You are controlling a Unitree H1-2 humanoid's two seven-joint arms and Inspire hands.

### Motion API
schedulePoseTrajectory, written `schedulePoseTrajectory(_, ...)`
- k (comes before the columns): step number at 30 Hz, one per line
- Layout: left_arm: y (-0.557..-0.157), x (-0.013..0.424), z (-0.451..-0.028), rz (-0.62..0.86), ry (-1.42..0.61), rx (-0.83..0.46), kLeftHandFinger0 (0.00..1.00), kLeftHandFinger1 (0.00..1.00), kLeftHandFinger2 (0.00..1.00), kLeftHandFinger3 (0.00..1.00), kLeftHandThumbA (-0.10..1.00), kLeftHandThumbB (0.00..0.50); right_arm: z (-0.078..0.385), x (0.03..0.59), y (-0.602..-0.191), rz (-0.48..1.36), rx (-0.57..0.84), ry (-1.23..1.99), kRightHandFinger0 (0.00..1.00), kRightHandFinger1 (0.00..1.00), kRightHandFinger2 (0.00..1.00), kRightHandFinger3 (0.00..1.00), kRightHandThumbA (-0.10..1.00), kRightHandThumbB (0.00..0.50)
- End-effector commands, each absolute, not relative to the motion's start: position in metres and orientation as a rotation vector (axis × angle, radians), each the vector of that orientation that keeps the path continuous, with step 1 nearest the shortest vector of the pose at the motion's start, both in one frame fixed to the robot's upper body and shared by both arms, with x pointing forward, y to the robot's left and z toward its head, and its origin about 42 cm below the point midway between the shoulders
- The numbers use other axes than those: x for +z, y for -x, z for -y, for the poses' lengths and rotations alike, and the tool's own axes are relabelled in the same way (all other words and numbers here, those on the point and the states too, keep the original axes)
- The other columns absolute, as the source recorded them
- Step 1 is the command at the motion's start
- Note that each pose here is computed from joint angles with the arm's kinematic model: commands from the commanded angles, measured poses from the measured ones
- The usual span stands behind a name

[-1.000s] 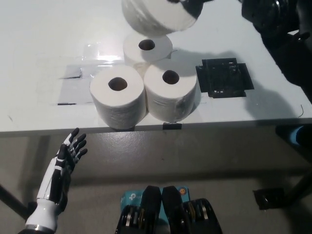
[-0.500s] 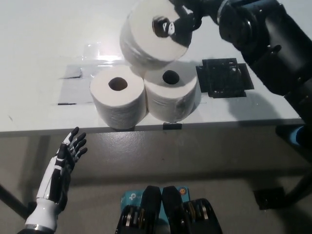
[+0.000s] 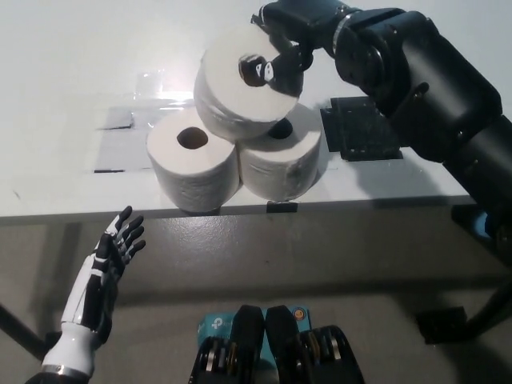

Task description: A few rolls of toilet paper are kept infront of the robot and the robot uses its right hand to lift one of the rolls and and places it on top of the other rolls to stack it.

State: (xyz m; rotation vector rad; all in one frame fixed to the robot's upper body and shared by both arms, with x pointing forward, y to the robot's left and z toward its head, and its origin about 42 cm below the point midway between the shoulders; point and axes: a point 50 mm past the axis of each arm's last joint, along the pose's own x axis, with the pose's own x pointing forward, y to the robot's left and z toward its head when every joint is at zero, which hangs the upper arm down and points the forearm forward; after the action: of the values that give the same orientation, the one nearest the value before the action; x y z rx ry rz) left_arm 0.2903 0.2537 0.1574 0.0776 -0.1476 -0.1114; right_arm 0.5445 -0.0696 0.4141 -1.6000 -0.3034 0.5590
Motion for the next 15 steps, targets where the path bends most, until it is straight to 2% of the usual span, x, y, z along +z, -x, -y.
schedulePoseTrajectory(1,-0.293,0.173,-0.256,0.200,-0.100,-0.137,1.00,1.00,1.00,1.00,1.00,0.365,0.054,0.448,-0.543,0.335,0.548,1.669,0.00,0.00,0.18,0.64,0.42,0.320)
schedulePoseTrajectory(2,-0.293,0.173,-0.257,0.199,-0.100,-0.137,1.00,1.00,1.00,1.00,1.00,0.366,0.053,0.449,-0.543,0.323,0.546,1.675,0.00,0.03,0.21,0.63,0.46,0.326)
schedulePoseTrajectory(3,-0.294,0.173,-0.257,0.200,-0.101,-0.137,1.00,1.00,1.00,1.00,1.00,0.352,0.052,0.451,-0.543,0.300,0.537,1.682,0.01,0.03,0.18,0.54,0.55,0.352)
schedulePoseTrajectory(4,-0.294,0.173,-0.257,0.203,-0.105,-0.139,1.00,1.00,1.00,1.00,1.00,0.347,0.051,0.451,-0.544,0.290,0.537,1.696,0.03,0.05,0.20,0.53,0.61,0.383)
schedulePoseTrajectory(5,-0.294,0.172,-0.257,0.202,-0.105,-0.138,1.00,1.00,1.00,1.00,1.00,0.347,0.051,0.451,-0.544,0.281,0.544,1.702,0.17,0.24,0.40,0.66,0.65,0.401)
schedulePoseTrajectory(6,-0.293,0.172,-0.257,0.201,-0.104,-0.138,1.00,1.00,1.00,1.00,1.00,0.347,0.051,0.451,-0.545,0.277,0.547,1.705,0.18,0.26,0.42,0.67,0.65,0.404)
schedulePoseTrajectory(7,-0.293,0.172,-0.256,0.202,-0.103,-0.136,1.00,1.00,1.00,1.00,1.00,0.334,0.051,0.453,-0.545,0.237,0.572,1.721,0.41,0.61,0.83,1.00,0.75,0.425)
schedulePoseTrajectory(8,-0.293,0.172,-0.256,0.199,-0.101,-0.137,1.00,1.00,1.00,1.00,1.00,0.350,0.051,0.455,-0.546,0.206,0.583,1.716,0.56,0.80,1.00,1.00,0.75,0.434)
schedulePoseTrajectory(9,-0.293,0.172,-0.256,0.200,-0.099,-0.139,1.00,1.00,1.00,1.00,1.00,0.355,0.052,0.456,-0.546,0.178,0.589,1.699,0.76,1.00,1.00,1.00,0.76,0.436)
schedulePoseTrajectory(10,-0.293,0.172,-0.256,0.200,-0.099,-0.139,1.00,1.00,1.00,1.00,1.00,0.355,0.052,0.457,-0.546,0.167,0.590,1.696,0.88,1.00,1.00,1.00,0.76,0.437)
schedulePoseTrajectory(12,-0.293,0.172,-0.256,0.200,-0.095,-0.140,1.00,1.00,1.00,1.00,1.00,0.341,0.052,0.461,-0.546,0.139,0.588,1.672,1.00,1.00,1.00,1.00,0.76,0.438)
schedulePoseTrajectory(15,-0.293,0.172,-0.256,0.201,-0.096,-0.139,1.00,1.00,1.00,1.00,1.00,0.328,0.055,0.465,-0.548,0.117,0.586,1.639,1.00,1.00,1.00,1.00,0.78,0.455)
